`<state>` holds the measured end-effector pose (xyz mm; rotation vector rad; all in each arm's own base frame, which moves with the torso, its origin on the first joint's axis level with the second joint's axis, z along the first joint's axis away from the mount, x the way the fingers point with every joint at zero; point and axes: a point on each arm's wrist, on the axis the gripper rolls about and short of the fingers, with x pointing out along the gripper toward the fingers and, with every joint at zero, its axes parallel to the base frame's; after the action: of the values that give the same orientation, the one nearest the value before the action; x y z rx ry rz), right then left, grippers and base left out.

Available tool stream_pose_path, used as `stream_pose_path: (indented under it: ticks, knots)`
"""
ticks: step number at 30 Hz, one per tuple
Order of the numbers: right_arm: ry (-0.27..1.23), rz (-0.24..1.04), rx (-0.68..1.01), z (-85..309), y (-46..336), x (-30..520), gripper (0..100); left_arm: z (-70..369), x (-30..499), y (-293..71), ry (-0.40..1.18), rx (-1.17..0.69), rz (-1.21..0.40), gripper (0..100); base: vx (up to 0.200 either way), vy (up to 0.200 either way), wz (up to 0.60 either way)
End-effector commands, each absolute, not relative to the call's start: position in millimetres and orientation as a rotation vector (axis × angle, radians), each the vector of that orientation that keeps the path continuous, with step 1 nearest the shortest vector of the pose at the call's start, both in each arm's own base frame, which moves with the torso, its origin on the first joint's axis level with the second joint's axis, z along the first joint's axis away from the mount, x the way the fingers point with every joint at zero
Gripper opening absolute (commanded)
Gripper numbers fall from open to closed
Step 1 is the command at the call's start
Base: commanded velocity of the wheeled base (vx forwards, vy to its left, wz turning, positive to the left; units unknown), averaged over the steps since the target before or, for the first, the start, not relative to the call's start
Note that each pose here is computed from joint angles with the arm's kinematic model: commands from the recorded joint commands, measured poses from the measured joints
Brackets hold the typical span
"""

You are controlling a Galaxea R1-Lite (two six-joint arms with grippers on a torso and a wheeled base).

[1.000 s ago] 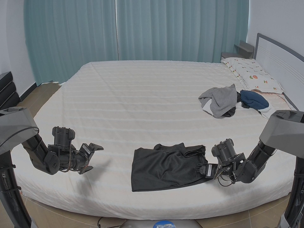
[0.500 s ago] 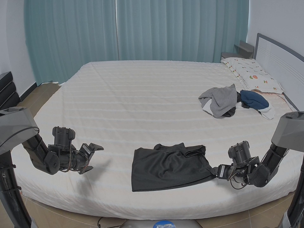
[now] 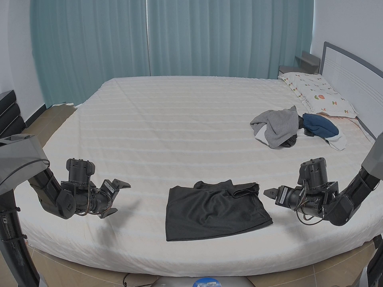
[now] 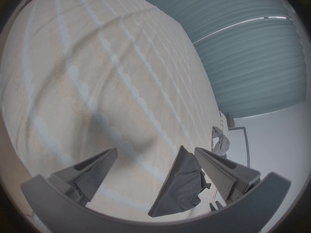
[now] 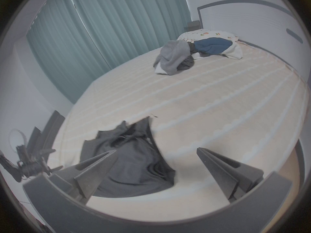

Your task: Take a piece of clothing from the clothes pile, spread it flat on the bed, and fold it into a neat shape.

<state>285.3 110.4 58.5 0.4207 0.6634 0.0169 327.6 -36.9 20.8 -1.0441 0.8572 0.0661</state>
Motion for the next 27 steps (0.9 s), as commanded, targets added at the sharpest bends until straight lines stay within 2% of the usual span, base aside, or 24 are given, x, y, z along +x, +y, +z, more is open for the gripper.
stream_pose_path:
  ticks: [1,2,3,11,18,27]
  knots:
    - [0.675,0.099,0.458,63.3,134.2,292.3,100,19.9,327.6,-36.8,0.859,-1.042,0.067,100,0.2,0.0,0.0]
    - [0.675,0.099,0.458,63.3,134.2,292.3,100,19.9,327.6,-36.8,0.859,-1.042,0.067,100,0.2,0.0,0.0]
    - [0.721,0.153,0.51,65.5,151.3,297.2,100,19.9,327.7,-36.8,0.858,-1.042,0.069,100,0.2,0.0,0.0]
    - [0.835,0.226,0.635,69.2,181.2,313.6,100,18.6,327.2,-36.7,0.858,-1.039,0.074,100,0.0,0.0,0.0]
    - [0.885,0.245,0.619,53.0,198.1,316.0,100,18.2,327.4,-36.7,0.857,-1.038,0.075,100,0.0,0.0,0.0]
    - [0.878,0.3,0.617,53.9,219.2,319.4,100,18.1,328.0,-37.2,0.858,-1.038,0.074,100,0.0,0.0,0.0]
